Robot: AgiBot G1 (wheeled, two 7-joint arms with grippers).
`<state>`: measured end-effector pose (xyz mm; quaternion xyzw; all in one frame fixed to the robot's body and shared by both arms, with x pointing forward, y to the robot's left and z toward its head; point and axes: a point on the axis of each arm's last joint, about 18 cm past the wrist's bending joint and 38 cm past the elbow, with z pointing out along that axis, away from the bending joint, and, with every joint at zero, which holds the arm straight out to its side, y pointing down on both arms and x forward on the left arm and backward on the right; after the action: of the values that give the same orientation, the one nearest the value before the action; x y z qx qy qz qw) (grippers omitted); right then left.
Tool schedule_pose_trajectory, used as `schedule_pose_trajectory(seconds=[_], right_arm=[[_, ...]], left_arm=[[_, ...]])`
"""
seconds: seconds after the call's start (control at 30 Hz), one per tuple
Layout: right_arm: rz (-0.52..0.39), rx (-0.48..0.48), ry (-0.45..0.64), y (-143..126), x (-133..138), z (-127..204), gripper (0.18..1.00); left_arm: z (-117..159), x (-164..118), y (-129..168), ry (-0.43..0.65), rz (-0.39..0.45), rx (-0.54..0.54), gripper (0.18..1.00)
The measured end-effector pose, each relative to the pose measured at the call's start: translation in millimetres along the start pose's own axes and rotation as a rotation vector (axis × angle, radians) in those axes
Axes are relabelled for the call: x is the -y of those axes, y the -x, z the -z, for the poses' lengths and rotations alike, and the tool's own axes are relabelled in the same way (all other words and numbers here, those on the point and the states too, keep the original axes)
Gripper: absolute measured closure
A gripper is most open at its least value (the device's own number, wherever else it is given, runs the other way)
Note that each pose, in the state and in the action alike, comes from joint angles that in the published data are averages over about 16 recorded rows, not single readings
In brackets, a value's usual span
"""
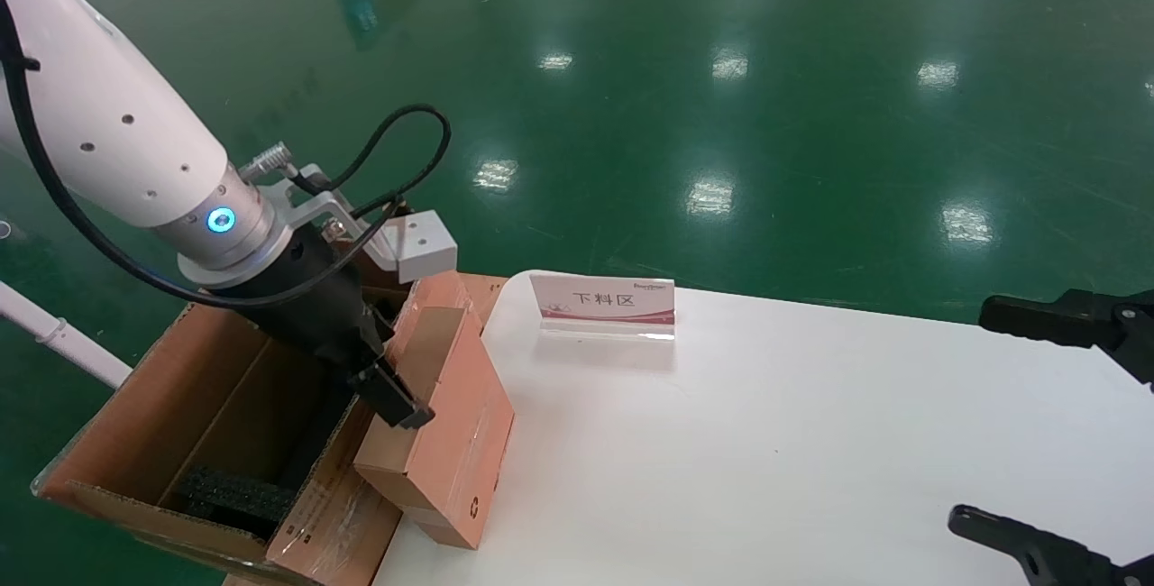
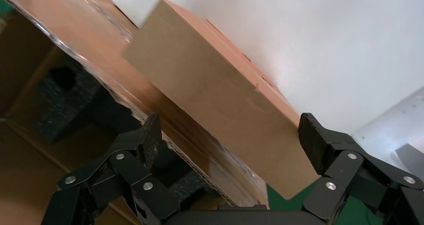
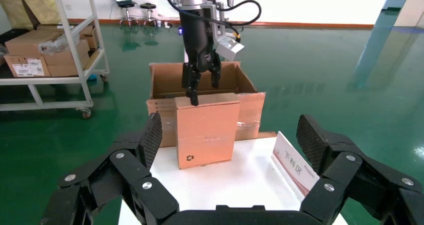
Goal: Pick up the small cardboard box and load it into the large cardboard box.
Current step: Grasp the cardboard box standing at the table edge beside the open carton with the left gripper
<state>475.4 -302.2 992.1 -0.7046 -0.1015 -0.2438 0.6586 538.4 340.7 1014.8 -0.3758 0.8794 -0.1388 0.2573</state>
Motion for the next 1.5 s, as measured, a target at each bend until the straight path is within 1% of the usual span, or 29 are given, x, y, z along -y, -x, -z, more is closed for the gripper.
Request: schedule_pose_trajectory(seconds=[0.5, 1.5], right_arm=[[0.0, 0.0, 0.0, 0.0, 0.0, 0.0, 0.178], [0.0, 0.0, 0.0, 0.0, 0.0, 0.0, 0.178]], left_arm=[[-0.1, 6.2, -5.3, 0.022, 0.029, -0.004, 0.184], [-5.1, 7.4, -15.3, 0.089, 0.076, -0.021, 0.184]])
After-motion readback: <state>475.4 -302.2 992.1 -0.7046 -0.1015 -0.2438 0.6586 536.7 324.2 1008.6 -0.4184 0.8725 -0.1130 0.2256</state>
